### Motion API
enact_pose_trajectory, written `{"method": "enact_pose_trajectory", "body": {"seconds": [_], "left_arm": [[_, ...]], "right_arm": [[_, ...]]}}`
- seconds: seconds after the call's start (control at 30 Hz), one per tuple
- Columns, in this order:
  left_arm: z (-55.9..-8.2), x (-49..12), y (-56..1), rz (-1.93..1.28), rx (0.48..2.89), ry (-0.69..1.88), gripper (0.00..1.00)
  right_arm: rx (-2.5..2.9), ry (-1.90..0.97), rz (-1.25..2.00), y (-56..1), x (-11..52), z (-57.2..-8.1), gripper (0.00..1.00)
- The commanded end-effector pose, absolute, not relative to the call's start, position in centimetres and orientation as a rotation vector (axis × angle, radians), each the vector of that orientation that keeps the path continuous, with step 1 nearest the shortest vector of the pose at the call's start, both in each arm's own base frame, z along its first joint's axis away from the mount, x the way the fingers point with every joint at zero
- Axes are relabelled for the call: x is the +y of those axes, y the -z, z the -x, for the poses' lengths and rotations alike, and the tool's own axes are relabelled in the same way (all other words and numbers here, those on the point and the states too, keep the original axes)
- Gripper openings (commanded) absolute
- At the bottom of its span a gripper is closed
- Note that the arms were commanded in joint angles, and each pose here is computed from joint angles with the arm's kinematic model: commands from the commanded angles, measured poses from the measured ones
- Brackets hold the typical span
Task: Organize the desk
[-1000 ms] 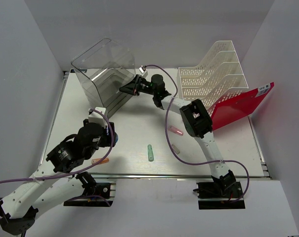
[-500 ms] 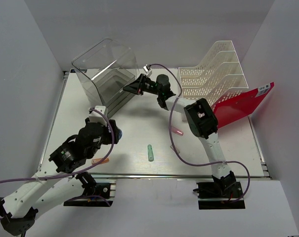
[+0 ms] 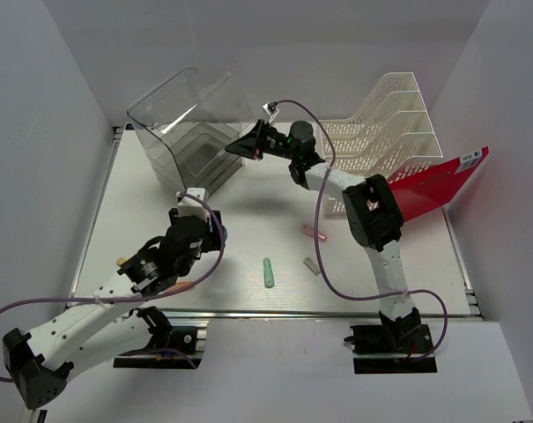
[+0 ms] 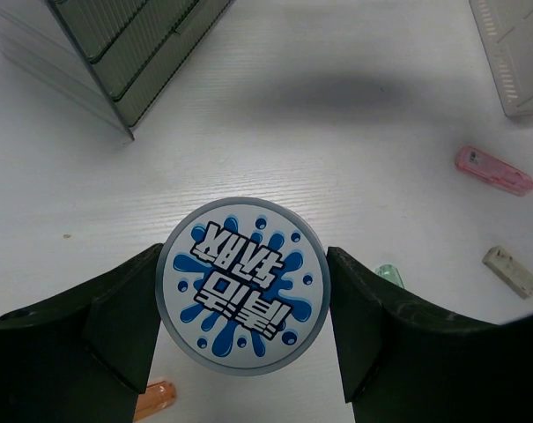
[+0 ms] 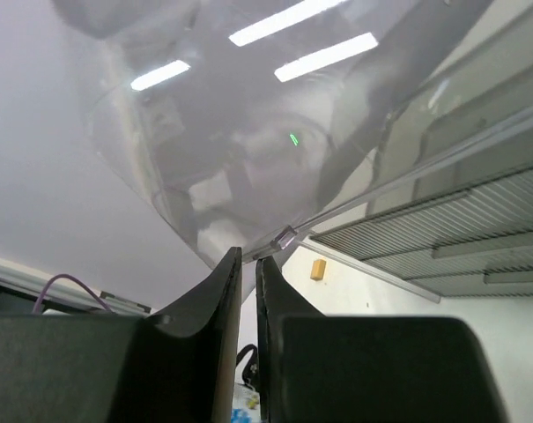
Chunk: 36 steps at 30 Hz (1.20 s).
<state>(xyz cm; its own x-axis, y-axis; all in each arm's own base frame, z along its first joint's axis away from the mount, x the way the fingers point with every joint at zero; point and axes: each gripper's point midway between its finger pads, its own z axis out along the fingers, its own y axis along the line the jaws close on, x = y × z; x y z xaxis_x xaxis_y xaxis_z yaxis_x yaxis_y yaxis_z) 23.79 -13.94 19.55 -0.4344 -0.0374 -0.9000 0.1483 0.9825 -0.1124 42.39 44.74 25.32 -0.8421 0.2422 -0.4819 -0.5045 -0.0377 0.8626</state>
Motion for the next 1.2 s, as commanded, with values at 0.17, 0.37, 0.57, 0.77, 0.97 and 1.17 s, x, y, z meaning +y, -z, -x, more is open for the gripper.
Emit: {"method": "enact_pose_trajectory", "body": {"seconds": [0.17, 0.37, 0.57, 0.77, 0.97, 1.17], "left_arm": [[-27.5, -14.4, -21.2, 0.014, 1.769, 0.176, 0.00], [-29.9, -15.5, -21.3, -0.148, 1.703, 0.011, 0.00], [-32.1, -16.0, -23.2, -0.280, 1.646, -0.173, 0.00], [-32.7, -14.8, -25.2, -0.392, 1.512, -0.359, 0.00], [-33.5, -14.1, -25.3, -0.471, 1.434, -0.490, 0.00], [-34.3, -14.8, -24.0, -0.589, 1.387, -0.591, 0.00]], "right_arm": [[1.490, -1.885, 0.425, -35.0, 42.8, -40.6, 0.08], [1.500, -1.862, 0.436, -35.2, 43.0, -40.8, 0.08], [1.501, -1.859, 0.433, -35.2, 43.2, -41.1, 0.09], [1.475, -1.865, 0.430, -36.2, 43.2, -41.3, 0.10], [1.467, -1.869, 0.435, -36.7, 43.2, -41.0, 0.10], [1.461, -1.854, 0.442, -37.1, 43.1, -41.0, 0.10]]}}
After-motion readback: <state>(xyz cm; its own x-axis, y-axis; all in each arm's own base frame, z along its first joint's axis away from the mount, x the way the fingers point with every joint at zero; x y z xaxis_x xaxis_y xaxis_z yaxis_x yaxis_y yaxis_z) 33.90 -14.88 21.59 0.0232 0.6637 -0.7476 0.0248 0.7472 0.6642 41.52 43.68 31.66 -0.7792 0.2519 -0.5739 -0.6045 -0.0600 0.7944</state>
